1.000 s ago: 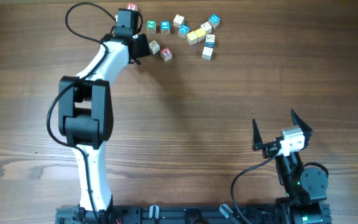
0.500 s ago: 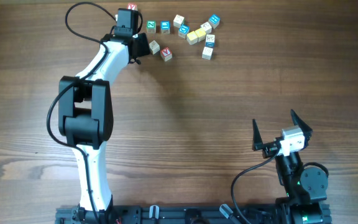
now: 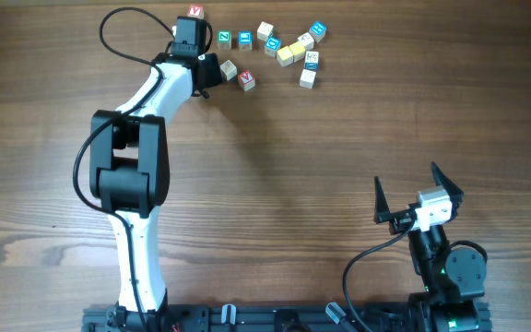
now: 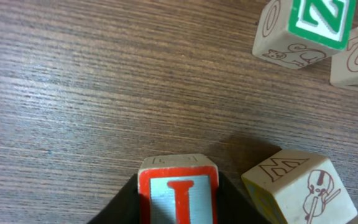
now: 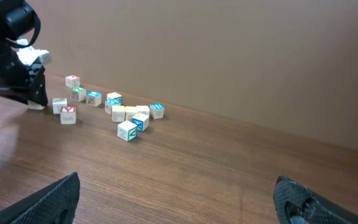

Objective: Form a horizontal line
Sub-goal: 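Lower the left gripper onto the red 'I' block and close on it, then carry the red 'I' block toward the table center with the left gripper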

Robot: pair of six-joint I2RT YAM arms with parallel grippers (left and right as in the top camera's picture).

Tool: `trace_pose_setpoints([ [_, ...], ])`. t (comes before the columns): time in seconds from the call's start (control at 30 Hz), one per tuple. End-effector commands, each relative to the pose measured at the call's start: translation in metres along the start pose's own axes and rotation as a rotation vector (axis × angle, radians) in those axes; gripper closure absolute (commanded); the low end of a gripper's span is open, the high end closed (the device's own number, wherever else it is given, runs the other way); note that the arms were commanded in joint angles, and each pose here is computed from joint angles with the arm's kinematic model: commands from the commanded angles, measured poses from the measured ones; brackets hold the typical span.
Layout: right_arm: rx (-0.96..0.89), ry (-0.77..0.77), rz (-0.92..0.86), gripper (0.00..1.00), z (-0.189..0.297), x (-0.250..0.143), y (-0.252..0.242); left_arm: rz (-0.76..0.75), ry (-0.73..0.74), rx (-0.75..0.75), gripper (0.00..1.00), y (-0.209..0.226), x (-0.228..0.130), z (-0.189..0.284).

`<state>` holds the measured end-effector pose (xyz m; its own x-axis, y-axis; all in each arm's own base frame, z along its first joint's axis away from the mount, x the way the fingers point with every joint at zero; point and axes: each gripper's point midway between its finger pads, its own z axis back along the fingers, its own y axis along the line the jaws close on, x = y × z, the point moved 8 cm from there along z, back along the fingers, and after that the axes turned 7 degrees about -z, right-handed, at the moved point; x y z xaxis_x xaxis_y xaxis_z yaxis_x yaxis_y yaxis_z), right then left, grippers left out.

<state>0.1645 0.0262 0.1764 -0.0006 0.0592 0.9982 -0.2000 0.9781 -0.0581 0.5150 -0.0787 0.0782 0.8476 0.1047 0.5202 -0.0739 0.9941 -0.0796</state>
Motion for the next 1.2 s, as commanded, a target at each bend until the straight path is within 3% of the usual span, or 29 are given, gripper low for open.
trace_pose_setpoints([
  [0.0, -0.019, -0.004, 0.003, 0.00, 0.000, -0.001, -0.002, 0.007, -0.065, 0.000, 0.83, 0.000, 0.023, 0.039],
  [0.17, -0.019, -0.004, 0.002, 0.00, 0.000, -0.001, -0.002, 0.004, -0.012, 0.009, 0.87, 0.002, 0.020, 0.074],
  [0.37, -0.019, -0.004, 0.002, 0.00, 0.000, -0.001, -0.002, 0.005, 0.188, -0.086, 0.96, -0.003, -0.008, 0.095],
  [0.77, -0.019, -0.004, 0.003, 0.00, 0.000, -0.001, -0.002, -0.002, 0.389, -0.100, 0.96, -0.003, -0.041, 0.184],
  [1.0, -0.019, -0.004, 0.003, 0.00, 0.000, -0.001, -0.002, -0.084, 0.446, -0.114, 0.96, -0.031, -0.063, 0.184],
  [1.17, -0.019, -0.004, 0.002, 0.00, 0.000, -0.001, -0.002, -0.099, 0.447, -0.125, 0.96, -0.043, -0.097, 0.147],
])
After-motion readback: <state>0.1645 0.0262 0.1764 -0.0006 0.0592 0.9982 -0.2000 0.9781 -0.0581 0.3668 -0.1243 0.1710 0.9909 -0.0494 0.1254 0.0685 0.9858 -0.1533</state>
